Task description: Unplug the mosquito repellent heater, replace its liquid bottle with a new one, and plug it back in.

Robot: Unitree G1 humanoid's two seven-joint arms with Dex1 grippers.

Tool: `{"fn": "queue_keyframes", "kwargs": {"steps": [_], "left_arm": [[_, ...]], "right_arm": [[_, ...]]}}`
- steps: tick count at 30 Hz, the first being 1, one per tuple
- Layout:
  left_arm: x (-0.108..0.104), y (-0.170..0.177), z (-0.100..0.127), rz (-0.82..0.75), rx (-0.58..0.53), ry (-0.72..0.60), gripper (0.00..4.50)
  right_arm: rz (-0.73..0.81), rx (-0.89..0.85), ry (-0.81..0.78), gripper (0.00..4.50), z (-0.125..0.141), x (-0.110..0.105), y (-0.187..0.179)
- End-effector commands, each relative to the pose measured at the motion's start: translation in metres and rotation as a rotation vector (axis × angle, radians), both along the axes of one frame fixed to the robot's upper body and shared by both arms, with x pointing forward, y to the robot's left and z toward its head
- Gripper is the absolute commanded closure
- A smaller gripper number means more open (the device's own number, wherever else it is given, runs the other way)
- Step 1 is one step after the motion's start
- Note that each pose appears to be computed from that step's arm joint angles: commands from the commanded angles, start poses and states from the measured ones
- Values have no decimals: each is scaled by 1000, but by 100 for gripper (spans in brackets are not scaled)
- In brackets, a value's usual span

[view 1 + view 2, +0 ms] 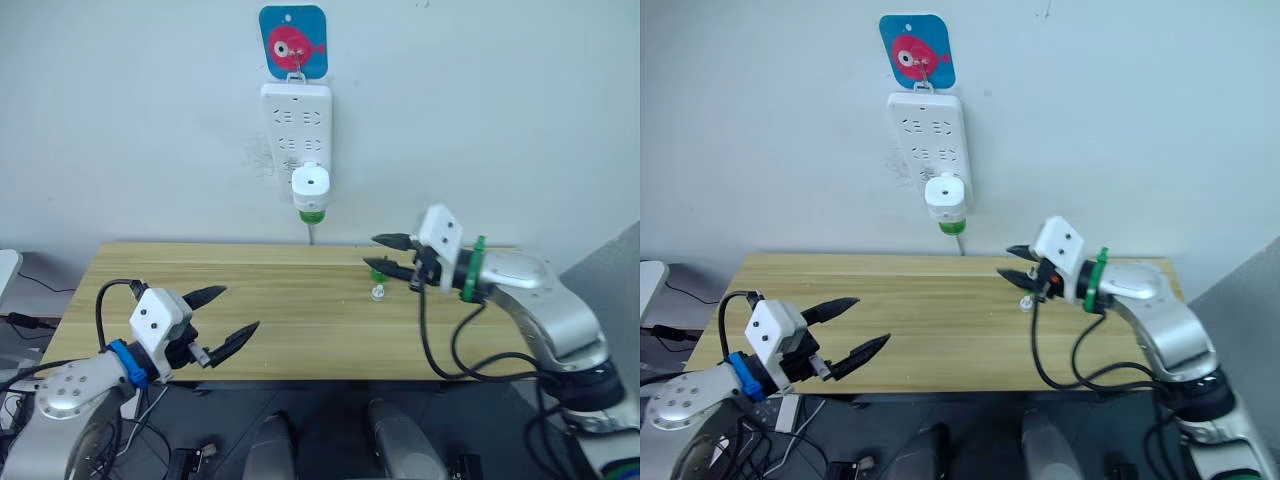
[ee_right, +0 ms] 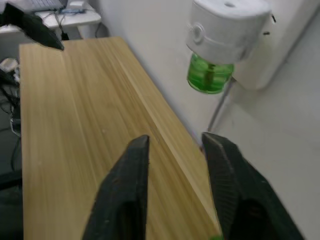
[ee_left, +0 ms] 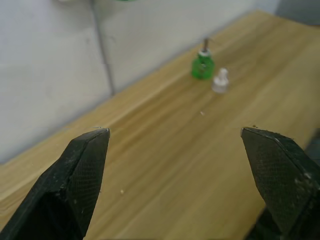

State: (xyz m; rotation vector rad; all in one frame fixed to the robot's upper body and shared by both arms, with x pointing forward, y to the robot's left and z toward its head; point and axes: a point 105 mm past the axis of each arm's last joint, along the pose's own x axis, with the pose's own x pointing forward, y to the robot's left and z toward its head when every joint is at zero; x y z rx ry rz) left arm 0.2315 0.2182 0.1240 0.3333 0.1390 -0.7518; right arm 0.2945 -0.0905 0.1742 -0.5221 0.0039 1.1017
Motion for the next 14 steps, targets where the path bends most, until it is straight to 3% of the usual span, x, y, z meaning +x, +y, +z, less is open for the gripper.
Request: {"fn": "queue_keyframes", "kwargs": {"steps": [1,3,5,14], "left_arm": [[0,21,7,-7,94,-24,0],[3,29,7,9,121,-2,0],[10,37,5,46,176,20,0],[18,39,5,77,209,10,0]], "right_arm": [[48,-94,-39,143,7,-13,-27],[33,-141,-17,56,3,-14,-43],[41,-164,6,3,2,-19,-54],[12,-149,16,3,-1,-18,-72]]}}
